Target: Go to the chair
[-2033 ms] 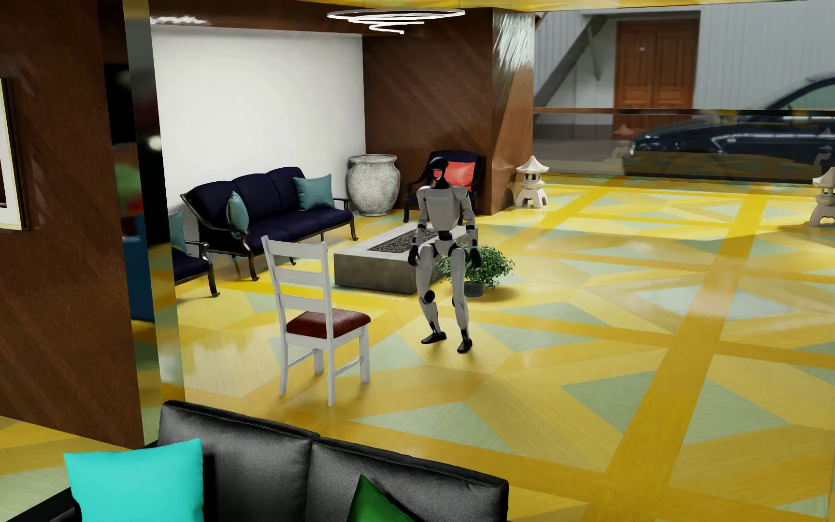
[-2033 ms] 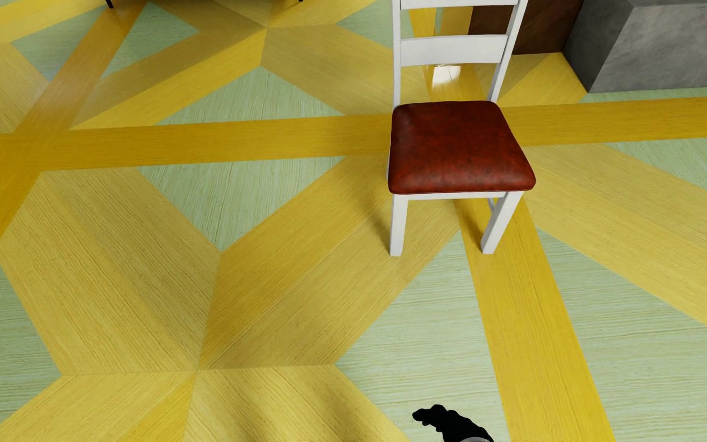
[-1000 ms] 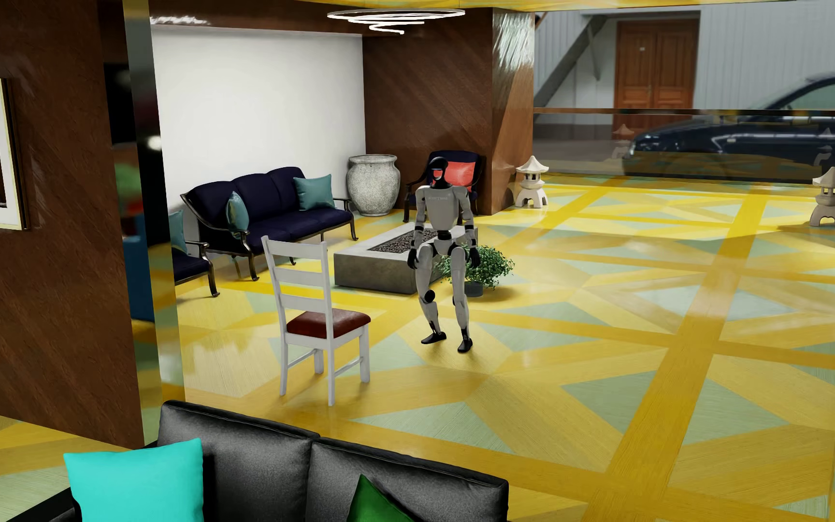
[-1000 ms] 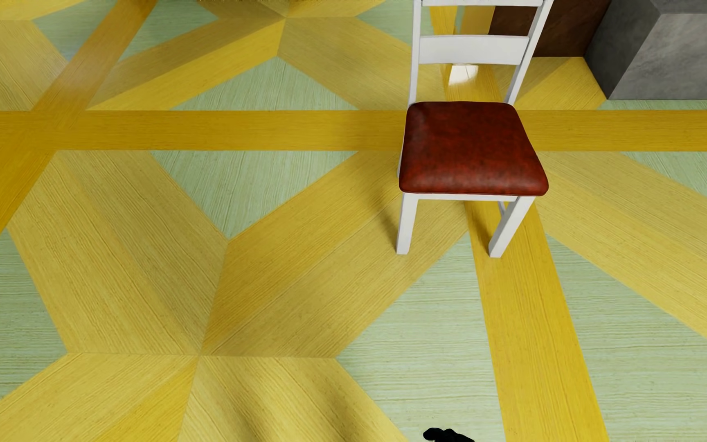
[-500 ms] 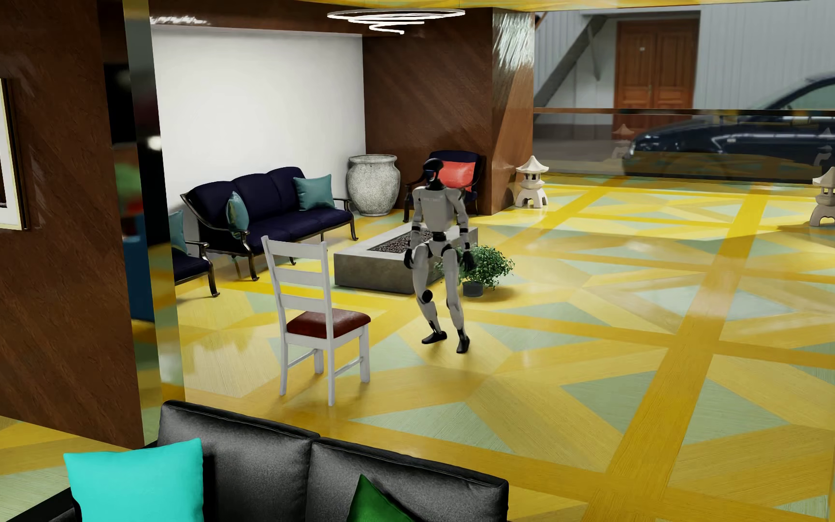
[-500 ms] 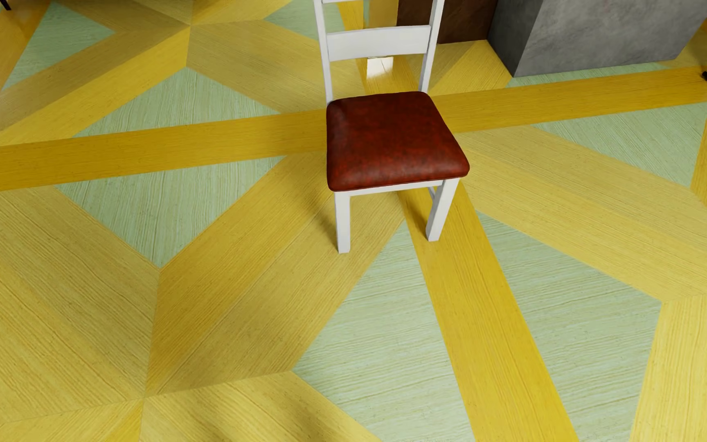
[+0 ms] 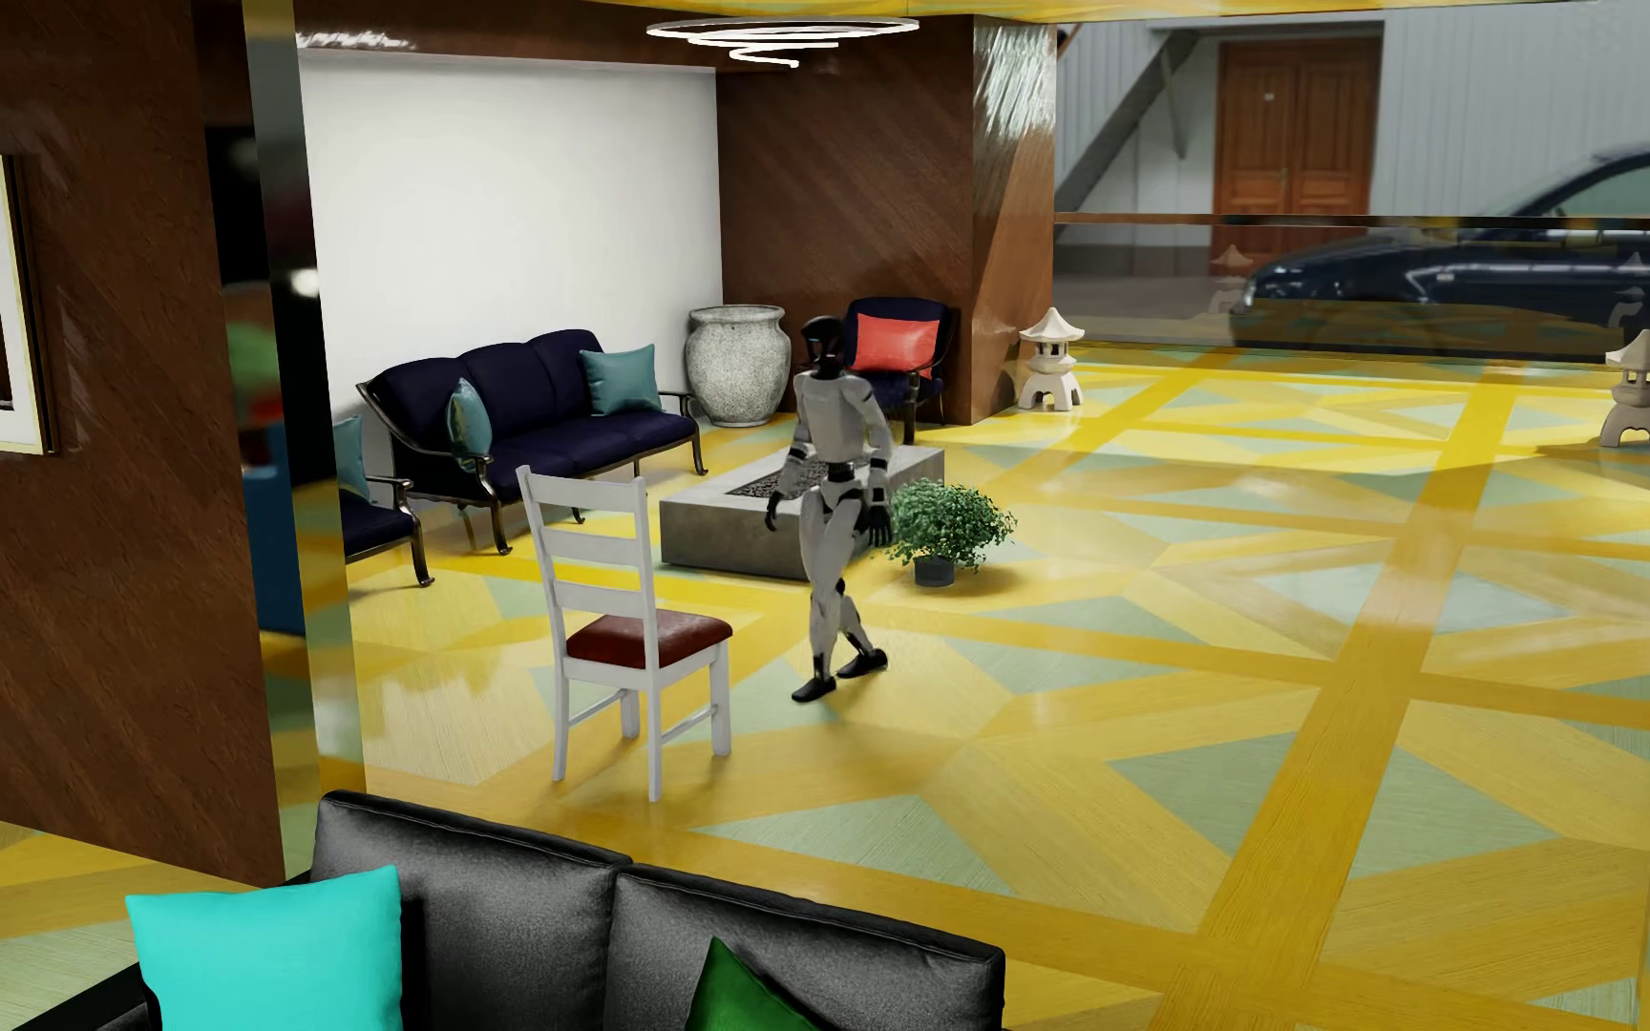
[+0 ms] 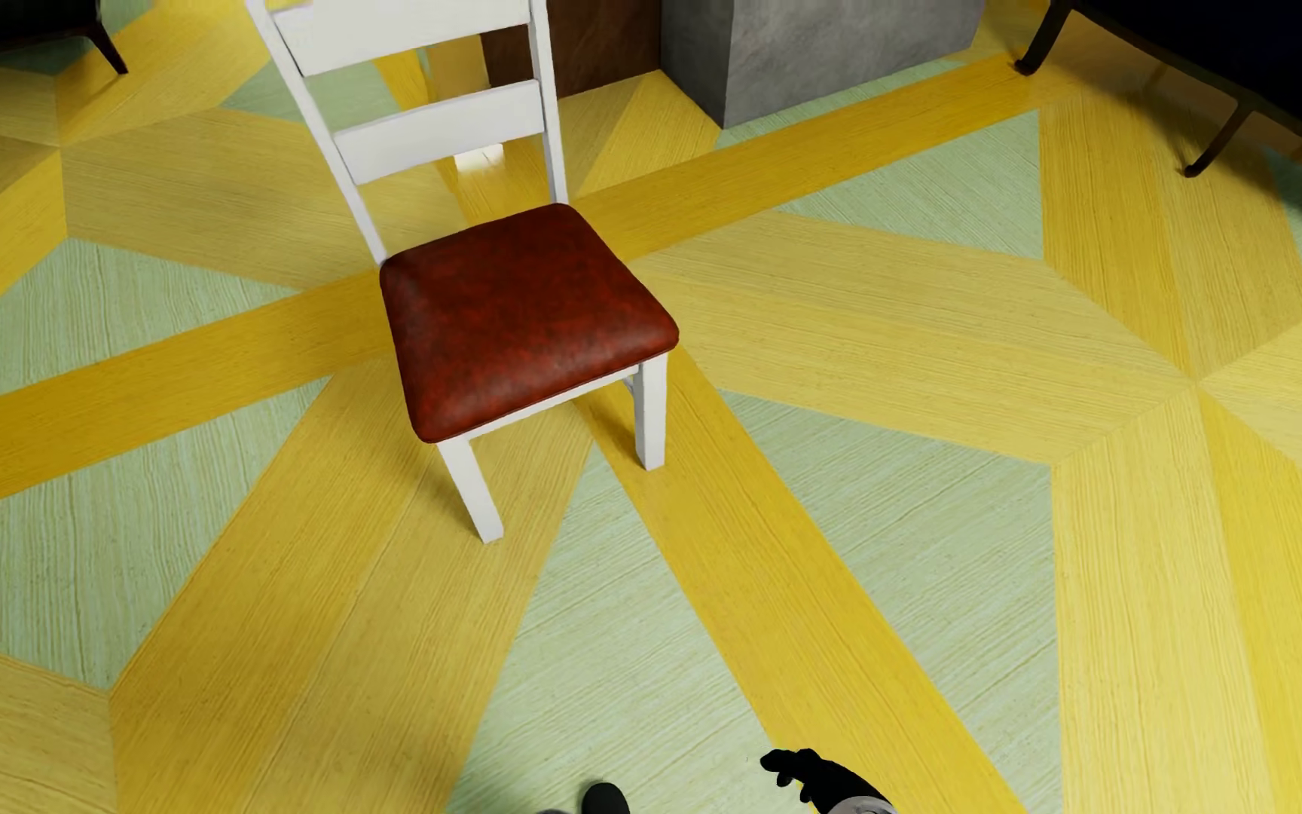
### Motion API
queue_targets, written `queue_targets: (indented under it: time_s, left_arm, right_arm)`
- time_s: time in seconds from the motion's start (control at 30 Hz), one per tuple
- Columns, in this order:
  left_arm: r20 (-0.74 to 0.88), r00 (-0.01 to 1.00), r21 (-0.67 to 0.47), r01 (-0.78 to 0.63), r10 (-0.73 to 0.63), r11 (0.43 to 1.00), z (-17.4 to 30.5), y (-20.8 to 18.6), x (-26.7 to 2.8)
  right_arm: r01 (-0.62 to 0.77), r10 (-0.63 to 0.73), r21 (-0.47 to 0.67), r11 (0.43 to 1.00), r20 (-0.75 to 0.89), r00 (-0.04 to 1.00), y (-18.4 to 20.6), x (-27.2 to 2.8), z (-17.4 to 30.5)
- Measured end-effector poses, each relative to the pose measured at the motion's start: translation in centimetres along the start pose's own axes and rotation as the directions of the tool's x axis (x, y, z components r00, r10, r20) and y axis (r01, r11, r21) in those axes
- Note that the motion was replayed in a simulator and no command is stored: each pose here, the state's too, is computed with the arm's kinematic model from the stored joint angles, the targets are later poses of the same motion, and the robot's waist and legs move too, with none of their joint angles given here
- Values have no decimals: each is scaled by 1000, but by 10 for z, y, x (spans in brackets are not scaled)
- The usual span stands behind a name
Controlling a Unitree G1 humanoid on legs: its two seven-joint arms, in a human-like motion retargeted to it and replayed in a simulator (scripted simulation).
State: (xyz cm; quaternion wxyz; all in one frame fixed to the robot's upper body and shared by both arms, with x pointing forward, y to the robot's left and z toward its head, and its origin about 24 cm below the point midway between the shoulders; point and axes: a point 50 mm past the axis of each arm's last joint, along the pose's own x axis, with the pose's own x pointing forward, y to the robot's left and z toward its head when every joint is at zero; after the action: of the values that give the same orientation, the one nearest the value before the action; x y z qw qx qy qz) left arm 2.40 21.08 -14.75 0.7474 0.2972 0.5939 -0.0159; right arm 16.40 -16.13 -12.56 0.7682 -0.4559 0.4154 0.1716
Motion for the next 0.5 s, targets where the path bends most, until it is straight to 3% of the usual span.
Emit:
queue_targets:
  time_s: [0.17, 0.27, 0.5]
  left_arm:
    - [135, 988, -47, -66, 72, 997, 35, 9, 1]
    - [222, 967, -84, -105, 121, 991, 57, 19, -1]
    - [315, 940, -51, -125, 135, 991, 73, 26, -3]
  right_arm:
    - [-136, 124, -63, 989, -167, 978, 20, -6, -52]
    - [-102, 97, -9, 995, -247, 964, 23, -14, -77]
    - [-172, 176, 38, 984, -265, 948, 42, -21, -83]
